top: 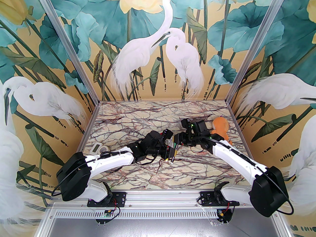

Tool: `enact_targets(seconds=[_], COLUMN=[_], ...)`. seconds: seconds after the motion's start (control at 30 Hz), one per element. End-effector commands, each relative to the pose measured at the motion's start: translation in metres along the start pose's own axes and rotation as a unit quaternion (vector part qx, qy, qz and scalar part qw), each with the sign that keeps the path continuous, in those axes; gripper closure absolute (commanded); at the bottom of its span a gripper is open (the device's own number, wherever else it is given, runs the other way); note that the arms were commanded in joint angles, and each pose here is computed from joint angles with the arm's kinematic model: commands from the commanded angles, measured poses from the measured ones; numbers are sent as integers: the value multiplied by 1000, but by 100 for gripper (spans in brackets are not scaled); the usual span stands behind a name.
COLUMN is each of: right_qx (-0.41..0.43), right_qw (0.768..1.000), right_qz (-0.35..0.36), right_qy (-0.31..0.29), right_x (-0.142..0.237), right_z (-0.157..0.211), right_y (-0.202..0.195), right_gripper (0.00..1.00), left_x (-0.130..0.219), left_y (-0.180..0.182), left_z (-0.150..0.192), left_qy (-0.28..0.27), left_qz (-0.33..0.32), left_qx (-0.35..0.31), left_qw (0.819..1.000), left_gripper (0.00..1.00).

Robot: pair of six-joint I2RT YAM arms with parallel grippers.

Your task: Open the pen caps

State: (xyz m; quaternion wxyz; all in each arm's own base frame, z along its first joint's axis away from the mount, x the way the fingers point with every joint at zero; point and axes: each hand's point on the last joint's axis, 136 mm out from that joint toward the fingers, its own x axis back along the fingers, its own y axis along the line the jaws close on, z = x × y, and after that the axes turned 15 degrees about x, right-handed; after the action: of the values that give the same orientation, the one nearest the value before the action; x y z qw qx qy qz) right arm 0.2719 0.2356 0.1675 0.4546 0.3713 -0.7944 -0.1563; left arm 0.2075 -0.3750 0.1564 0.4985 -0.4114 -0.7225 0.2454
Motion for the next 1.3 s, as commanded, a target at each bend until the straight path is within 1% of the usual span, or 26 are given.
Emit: enact_targets(seconds=[0.0, 0.17, 0.27, 0.53, 0.67, 0.87, 0.97, 1.03, 1.1, 1.27], right_qx=[18, 21, 21, 16, 14, 15, 13, 12, 9, -4], right_qw=[1000, 1000, 1000, 999, 999, 999, 999, 999, 999, 998], right_qz=[-3, 3, 4, 5, 6, 2, -3, -7, -10, -29], right_qy=[-3, -9, -14, -27, -29, -29, -31, -35, -41, -62], right_x=[2, 4, 5, 5, 5, 6, 7, 8, 10, 15], right_z=[-5, -8, -10, -15, -16, -17, -17, -17, -19, -22], right_y=[6, 5, 6, 6, 5, 7, 9, 11, 13, 21], right_gripper=[76, 77, 75, 75, 77, 84, 86, 86, 86, 86], left_x=[-1, -2, -2, -3, -3, -2, 0, 3, 4, 5], left_y=[-6, -6, -5, -5, -5, -5, -10, -17, -21, -25], left_z=[-4, -3, -2, -1, -1, -2, -6, -10, -11, -10], left_qy=[-5, -2, 0, 1, 1, -1, -15, -28, -36, -43], left_qz=[2, 3, 2, 2, 2, 2, 14, 33, 46, 73], left_qx=[-13, -14, -13, -14, -15, -13, -8, -7, -5, -1], left_qw=[1000, 1000, 1000, 1000, 1000, 1000, 1000, 999, 998, 996], left_gripper=[85, 85, 85, 86, 86, 85, 81, 73, 68, 65])
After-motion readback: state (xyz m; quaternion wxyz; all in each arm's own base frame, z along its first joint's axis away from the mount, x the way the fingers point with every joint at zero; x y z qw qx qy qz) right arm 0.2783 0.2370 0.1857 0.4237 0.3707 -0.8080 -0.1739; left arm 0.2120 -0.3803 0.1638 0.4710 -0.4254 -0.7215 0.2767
